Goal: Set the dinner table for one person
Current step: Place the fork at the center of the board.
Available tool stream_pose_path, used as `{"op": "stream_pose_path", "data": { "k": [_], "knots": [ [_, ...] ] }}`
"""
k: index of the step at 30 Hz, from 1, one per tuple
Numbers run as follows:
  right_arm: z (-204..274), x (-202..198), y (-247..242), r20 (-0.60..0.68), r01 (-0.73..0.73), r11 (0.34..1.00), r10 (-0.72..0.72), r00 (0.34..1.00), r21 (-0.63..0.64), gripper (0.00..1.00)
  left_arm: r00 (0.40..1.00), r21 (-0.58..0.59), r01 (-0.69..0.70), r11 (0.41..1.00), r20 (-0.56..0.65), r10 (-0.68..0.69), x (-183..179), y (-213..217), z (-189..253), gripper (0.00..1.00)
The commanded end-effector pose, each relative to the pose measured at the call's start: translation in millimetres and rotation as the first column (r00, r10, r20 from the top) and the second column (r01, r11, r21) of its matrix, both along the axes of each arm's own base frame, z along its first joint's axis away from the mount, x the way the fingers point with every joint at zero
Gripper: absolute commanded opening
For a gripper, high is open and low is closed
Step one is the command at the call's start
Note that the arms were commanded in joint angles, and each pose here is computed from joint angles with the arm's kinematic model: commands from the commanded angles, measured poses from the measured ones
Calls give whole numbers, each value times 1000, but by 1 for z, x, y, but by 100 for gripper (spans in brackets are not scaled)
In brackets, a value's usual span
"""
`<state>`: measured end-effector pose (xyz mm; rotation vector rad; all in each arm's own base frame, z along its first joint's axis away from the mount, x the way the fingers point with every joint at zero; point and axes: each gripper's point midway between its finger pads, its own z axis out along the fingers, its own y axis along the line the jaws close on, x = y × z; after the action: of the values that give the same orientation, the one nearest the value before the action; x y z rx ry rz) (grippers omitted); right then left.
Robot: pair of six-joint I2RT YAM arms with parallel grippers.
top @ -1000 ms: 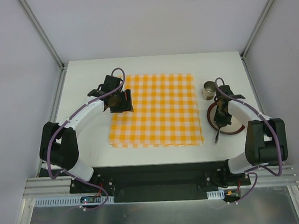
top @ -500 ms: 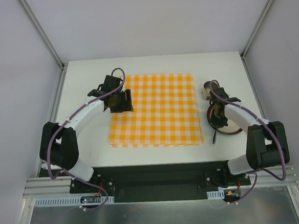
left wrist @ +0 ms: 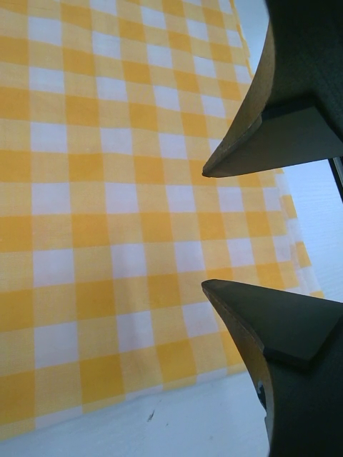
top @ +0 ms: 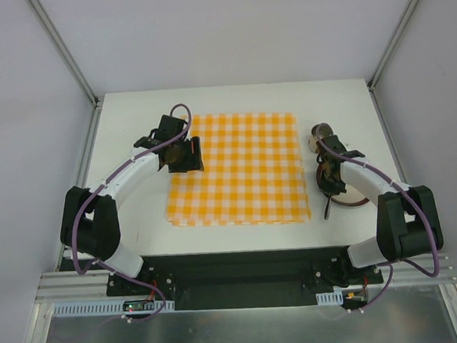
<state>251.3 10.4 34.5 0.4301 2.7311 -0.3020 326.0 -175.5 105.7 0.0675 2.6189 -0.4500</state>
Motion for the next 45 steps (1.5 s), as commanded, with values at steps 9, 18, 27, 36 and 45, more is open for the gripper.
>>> {"op": "stream_pose_path", "data": {
  "k": [9,18,27,36,45],
  "knots": [
    [-6,-19,17,-80,-17,1000,18,997,10,1,999,-36,-7,999,50,9,1,0,22,59],
    [14,-9,18,-28,-29,1000,28,999,-13,1,999,-36,-10,999,53,12,0,1,24,60],
    [32,-8,13,13,-30,999,31,999,-35,1,999,-51,-8,999,50,11,0,-2,27,60],
    [36,-7,20,17,-53,998,53,998,-18,1,999,-61,-5,998,46,7,2,-4,27,60],
    [25,-5,36,-4,-82,997,82,997,-10,1,999,-42,-9,999,50,11,2,-1,25,60]
  ]
}}
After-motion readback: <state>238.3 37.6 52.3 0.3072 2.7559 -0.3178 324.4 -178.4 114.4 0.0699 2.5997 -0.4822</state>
